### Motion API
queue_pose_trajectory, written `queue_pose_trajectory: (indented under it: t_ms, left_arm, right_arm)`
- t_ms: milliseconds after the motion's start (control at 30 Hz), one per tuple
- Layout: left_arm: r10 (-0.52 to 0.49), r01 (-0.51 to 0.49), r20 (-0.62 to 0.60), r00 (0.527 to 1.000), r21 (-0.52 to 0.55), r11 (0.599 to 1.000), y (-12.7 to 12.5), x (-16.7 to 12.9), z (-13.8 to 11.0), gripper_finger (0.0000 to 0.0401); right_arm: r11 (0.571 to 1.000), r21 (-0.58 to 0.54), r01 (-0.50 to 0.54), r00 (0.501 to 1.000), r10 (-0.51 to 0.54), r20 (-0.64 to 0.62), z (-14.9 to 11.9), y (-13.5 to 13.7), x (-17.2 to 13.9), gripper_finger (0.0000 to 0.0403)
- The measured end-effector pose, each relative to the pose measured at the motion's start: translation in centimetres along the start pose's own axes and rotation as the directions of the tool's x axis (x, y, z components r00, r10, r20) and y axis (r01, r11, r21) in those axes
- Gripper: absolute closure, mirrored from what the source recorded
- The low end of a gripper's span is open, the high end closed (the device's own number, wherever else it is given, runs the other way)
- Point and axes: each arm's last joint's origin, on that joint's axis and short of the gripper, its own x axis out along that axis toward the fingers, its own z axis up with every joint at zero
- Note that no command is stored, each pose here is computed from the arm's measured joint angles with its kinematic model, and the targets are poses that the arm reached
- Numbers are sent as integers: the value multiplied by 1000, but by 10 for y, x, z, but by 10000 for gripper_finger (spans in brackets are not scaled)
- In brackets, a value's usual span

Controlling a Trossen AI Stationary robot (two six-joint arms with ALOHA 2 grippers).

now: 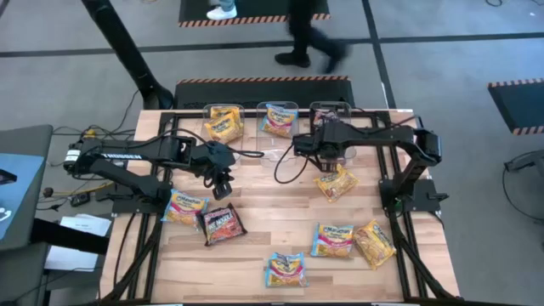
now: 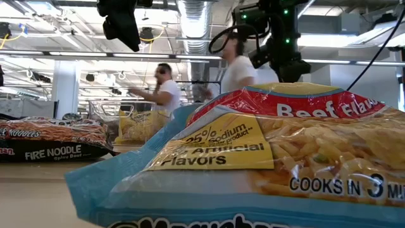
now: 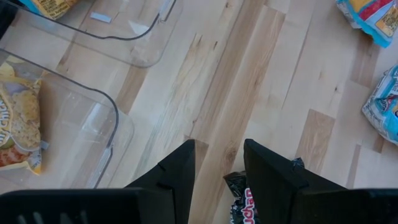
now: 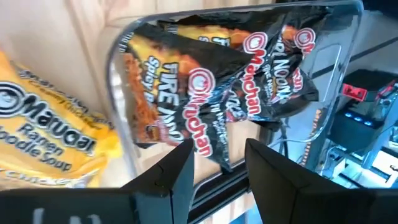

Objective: Sort Maruchan noodles
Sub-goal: Put the yellow noodle pack into the left transparent bin

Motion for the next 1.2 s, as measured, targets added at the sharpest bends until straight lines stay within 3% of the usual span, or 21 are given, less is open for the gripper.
queue_pose_trajectory:
  t_ms: [333, 533, 800, 1000, 1200]
  left_arm:
    - [106, -109, 41, 994, 80, 991, 3, 0, 1, 278]
    - [64, -65, 17, 998, 52, 997, 2, 0, 0, 278]
    - [89, -85, -71, 994, 55, 995, 5, -1, -8, 278]
    - [89, -85, -74, 993, 65, 994, 5, 0, -9, 278]
    - [90, -87, -75, 993, 42, 995, 5, 0, -9, 278]
  right_arm:
    - [999, -32, 5, 1000, -5, 20, -2, 24, -16, 224]
    - [1000, -18, 9, 1000, -8, 28, -6, 41, -28, 198]
    - [995, 33, -95, 995, 95, -6, -14, 62, -40, 186]
    - [977, 107, -187, 981, 190, -22, -19, 76, -48, 186]
    - [960, 107, -258, 965, 261, -7, -22, 93, -58, 186]
